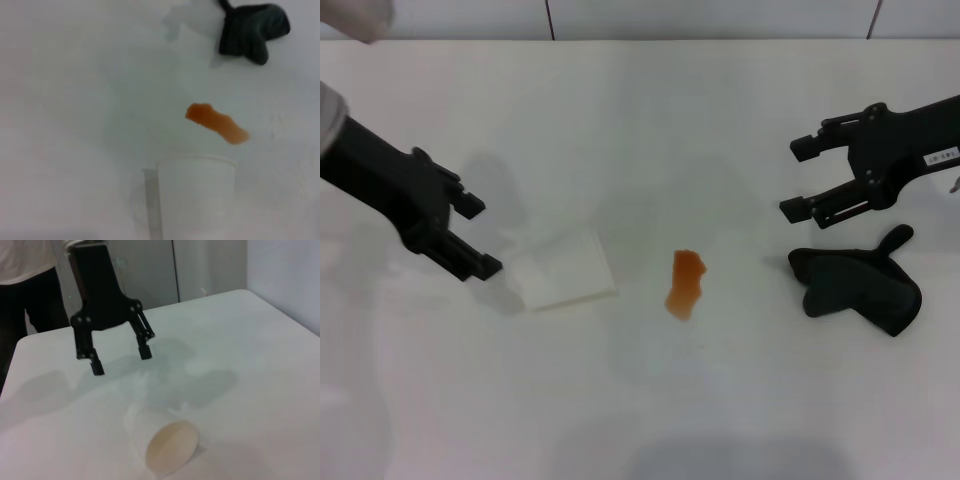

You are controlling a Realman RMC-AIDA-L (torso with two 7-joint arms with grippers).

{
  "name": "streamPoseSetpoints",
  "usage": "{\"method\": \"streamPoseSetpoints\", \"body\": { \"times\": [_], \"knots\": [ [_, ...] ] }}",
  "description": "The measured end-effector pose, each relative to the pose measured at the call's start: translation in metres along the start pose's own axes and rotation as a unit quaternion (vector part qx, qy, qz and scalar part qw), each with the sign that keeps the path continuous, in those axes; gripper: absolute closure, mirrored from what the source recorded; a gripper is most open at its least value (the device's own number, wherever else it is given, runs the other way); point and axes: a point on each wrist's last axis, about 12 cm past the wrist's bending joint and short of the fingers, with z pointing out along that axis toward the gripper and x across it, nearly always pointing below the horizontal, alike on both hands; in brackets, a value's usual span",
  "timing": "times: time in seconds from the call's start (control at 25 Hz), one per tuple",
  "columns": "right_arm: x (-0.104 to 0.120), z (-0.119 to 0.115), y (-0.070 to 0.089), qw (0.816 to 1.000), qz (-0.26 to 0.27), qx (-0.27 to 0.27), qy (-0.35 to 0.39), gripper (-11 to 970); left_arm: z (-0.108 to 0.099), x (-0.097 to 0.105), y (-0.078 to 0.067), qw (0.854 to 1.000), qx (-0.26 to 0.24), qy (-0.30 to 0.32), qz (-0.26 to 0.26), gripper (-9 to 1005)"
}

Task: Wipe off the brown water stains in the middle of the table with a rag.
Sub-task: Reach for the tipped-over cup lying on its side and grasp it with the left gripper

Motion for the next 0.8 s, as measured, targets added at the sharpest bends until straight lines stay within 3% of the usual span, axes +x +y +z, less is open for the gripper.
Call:
{"method": "streamPoseSetpoints", "body": {
  "times": [0.32, 0.8],
  "knots": [
    [-0.001, 0.004, 0.001, 1.0, -0.004, -0.002, 0.003, 90, 0.037, -0.014, -0.002, 1.0, -0.013, 0.02, 0.004, 160],
    [0.0, 0.005, 0.002, 1.0, -0.007, -0.002, 0.003, 89, 0.061, -0.022, -0.004, 0.998, -0.028, 0.041, 0.023, 172]
  ]
}}
